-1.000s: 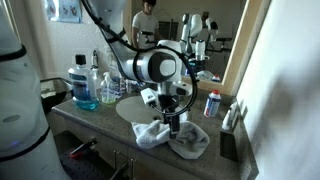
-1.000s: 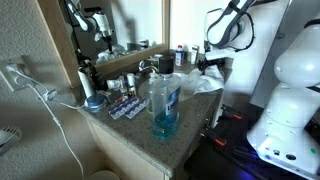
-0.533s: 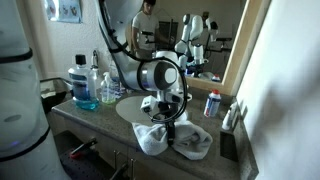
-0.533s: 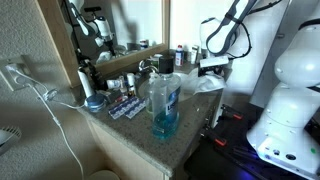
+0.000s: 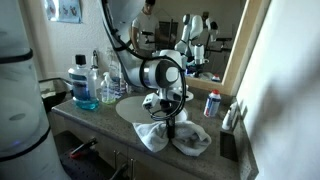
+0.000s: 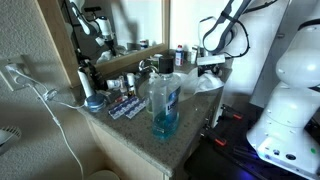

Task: Wipe the mirror with the white cloth

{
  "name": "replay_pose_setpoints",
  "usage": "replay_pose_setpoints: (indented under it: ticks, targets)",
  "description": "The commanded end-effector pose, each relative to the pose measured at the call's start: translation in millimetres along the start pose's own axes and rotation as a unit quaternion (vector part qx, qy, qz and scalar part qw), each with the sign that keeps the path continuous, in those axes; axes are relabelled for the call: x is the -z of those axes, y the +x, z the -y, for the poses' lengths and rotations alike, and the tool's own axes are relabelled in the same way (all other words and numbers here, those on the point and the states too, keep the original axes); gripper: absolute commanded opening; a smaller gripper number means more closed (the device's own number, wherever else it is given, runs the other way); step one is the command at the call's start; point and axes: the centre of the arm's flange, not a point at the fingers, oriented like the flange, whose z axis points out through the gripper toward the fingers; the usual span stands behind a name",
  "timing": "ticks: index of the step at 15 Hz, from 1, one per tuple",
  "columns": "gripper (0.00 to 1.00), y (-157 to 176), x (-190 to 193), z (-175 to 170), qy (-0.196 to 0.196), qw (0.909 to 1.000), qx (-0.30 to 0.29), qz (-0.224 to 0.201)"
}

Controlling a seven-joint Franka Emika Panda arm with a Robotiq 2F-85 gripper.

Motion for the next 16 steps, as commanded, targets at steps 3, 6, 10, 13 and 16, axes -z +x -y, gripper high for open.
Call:
replay_pose_setpoints:
  ticks: [3, 6, 10, 13, 16]
  targets:
    - [0.04, 13, 33, 16, 0.090, 0.9957, -0.020, 0.012]
    - [0.03, 20, 66, 13, 0.155, 0.9874, -0.031, 0.002]
    - [0.03, 26, 120, 3, 0.236, 0.9711, -0.025, -0.025]
    - [0.03, 28, 172, 2, 0.285, 0.9565, -0.004, -0.063]
    - [0.03, 29, 232, 12, 0.319, 0.9398, 0.015, -0.121]
